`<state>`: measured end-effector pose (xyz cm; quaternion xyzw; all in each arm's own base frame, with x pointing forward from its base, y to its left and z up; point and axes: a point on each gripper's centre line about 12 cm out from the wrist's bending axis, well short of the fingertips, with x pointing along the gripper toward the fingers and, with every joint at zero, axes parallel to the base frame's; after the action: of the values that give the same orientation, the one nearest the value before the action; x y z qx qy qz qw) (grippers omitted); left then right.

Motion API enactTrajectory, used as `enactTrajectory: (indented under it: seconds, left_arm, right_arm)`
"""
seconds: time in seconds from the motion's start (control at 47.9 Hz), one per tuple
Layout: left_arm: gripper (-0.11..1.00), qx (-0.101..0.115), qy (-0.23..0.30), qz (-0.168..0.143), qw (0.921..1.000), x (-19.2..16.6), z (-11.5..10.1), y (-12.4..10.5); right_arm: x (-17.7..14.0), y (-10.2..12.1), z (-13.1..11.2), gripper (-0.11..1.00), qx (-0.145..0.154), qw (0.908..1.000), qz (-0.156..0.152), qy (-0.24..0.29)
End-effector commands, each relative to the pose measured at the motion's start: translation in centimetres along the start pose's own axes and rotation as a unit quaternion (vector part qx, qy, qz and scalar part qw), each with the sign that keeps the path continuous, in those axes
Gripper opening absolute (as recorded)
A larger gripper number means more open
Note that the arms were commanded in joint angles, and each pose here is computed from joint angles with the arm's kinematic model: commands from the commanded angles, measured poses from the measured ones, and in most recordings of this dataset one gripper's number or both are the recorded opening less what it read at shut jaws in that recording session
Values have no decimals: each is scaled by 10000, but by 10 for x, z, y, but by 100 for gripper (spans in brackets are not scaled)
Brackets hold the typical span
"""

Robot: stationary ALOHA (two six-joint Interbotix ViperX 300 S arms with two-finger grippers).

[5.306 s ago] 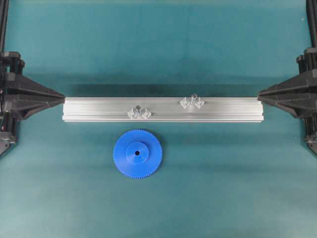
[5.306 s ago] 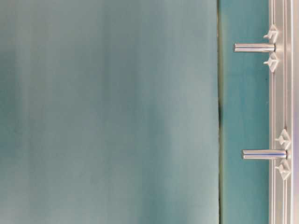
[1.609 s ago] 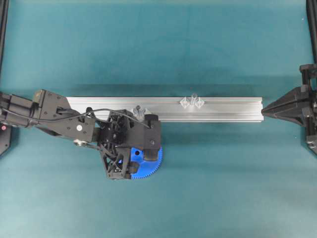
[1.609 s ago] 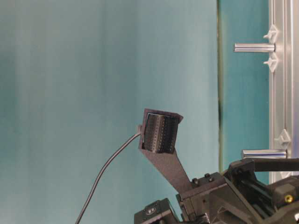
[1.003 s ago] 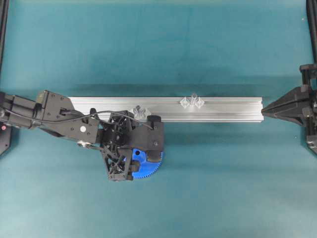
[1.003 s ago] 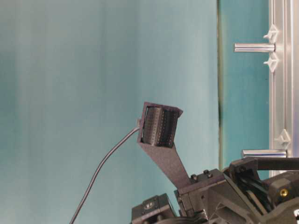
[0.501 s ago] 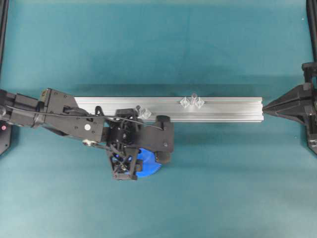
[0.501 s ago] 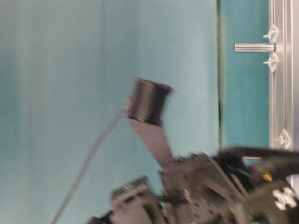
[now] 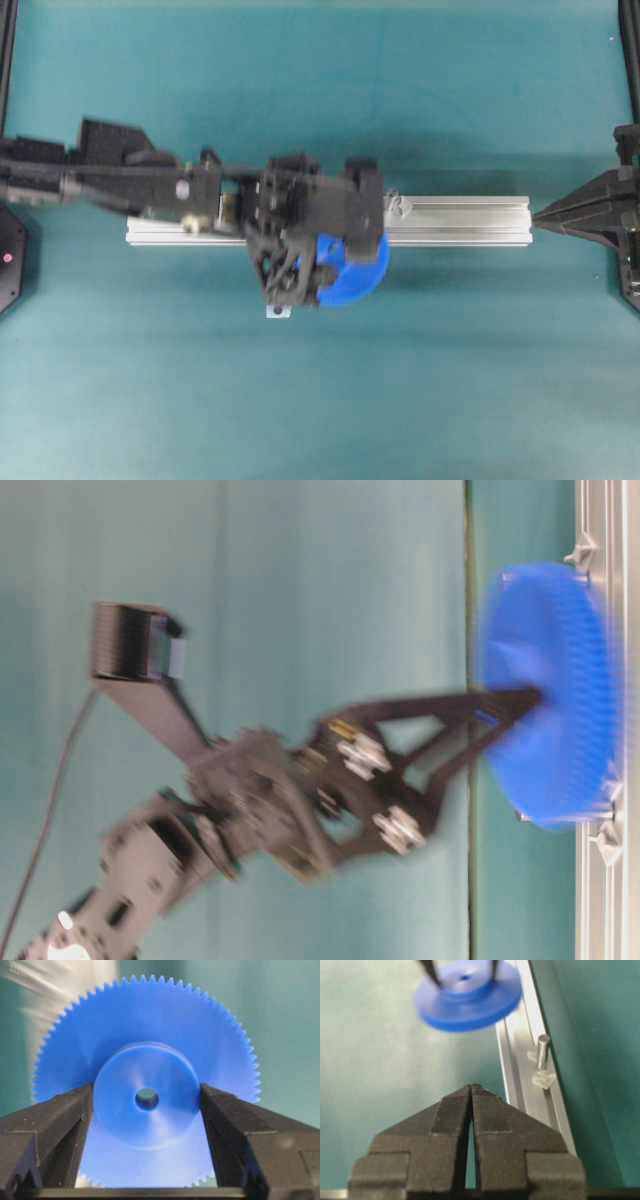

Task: Find the location of the shaft and insert the large gear.
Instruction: 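Carry the gear with the left gripper over the right-hand shaft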

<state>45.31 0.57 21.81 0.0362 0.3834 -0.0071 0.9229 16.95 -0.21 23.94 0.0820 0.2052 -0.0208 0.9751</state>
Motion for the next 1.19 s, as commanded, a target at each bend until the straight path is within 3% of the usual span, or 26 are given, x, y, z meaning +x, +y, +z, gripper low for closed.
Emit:
enactTrajectory:
  seconds: [0.0,0.146,0.606,0.856,1.17]
  left_arm:
    - [72,154,-430,93,9989,-21,26,8]
    - [72,287,-596,233,9975,-20,36,22]
    - [72,202,-798,440,9956,7,55,48]
    - [72,342,-684,445,9961,26,54,51]
    - [72,295,-388,449,9978,42,44,58]
  right_arm:
    - [0,0,4,5,42,10000,-1,-62]
    - [0,0,4,5,49,10000,0,-54]
    - [-1,0,1,6,56,10000,-1,-39]
    - [-5,-1,-2,6,54,9999,-4,-102]
    - [-6,-3,-5,6,72,9999,-47,-86]
